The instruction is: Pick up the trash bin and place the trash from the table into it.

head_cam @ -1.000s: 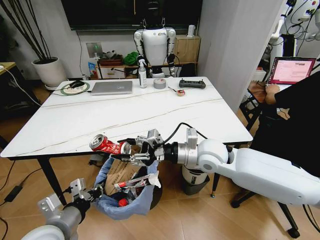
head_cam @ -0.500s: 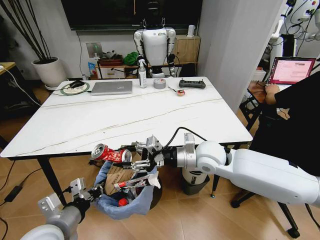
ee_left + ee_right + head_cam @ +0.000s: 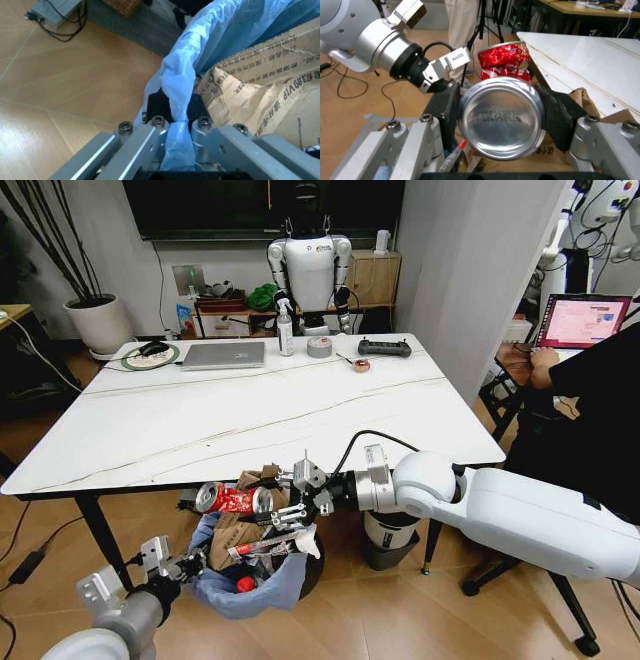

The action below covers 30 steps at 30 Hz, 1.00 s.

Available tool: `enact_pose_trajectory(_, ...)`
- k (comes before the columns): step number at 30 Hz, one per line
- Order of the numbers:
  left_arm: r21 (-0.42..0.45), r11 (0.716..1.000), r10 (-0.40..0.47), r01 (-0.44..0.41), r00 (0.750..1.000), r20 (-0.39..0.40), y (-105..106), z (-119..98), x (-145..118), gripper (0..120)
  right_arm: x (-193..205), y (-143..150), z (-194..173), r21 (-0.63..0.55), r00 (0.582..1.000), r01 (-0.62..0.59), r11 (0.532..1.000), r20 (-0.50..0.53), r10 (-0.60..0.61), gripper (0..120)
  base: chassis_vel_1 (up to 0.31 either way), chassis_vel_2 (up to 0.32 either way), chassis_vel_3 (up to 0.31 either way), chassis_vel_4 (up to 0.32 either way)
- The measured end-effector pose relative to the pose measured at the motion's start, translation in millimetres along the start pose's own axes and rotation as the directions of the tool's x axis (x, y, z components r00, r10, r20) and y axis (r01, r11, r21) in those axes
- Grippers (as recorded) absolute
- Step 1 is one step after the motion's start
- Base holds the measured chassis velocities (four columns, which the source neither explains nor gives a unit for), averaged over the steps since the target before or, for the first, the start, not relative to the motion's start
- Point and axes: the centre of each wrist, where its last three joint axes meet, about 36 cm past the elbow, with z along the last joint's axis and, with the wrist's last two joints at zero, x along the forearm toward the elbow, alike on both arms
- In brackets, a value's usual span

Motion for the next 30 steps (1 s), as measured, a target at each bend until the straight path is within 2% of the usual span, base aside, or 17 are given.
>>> enact_pose_trajectory(16,0.0,1.0,0.0,0.0,1.0,0.001,-0.2,-0.4,-0.9,0,0.5,-4.6,-2.6,0.022,1.0,0.019,1.0,-0.014,-0.019,50,0.0,0.0,0.0,0.0)
enact_pose_trajectory(18,0.003,1.0,0.001,-0.001,1.0,-0.002,-0.4,0.4,-1.2,0,0.5,-4.6,-2.6,0.022,1.0,0.02,1.0,-0.013,-0.02,54,0.0,0.0,0.0,0.0)
enact_pose_trajectory(19,0.004,1.0,0.001,-0.001,1.0,-0.003,-0.4,0.9,-1.3,0,0.7,-4.7,-2.6,0.022,1.0,0.021,1.0,-0.013,-0.021,59,0.0,0.0,0.0,0.0)
enact_pose_trajectory(20,0.006,1.0,0.0,0.0,1.0,-0.004,-0.2,1.6,-1.5,0,1.4,-5.3,-2.5,0.021,1.0,0.022,1.0,-0.012,-0.022,71,0.0,0.0,0.0,0.0)
enact_pose_trajectory(23,0.006,1.0,0.0,0.0,1.0,-0.005,-0.1,1.7,-1.4,0,0.7,-5.4,-2.3,0.02,1.0,0.024,1.0,-0.01,-0.024,84,0.0,0.0,0.0,0.0)
enact_pose_trajectory(30,0.006,1.0,-0.001,0.001,1.0,-0.005,0.2,1.7,-1.2,0,-1.0,-5.7,-2.6,0.017,1.0,0.025,1.0,-0.005,-0.025,100,0.0,0.0,0.0,0.0)
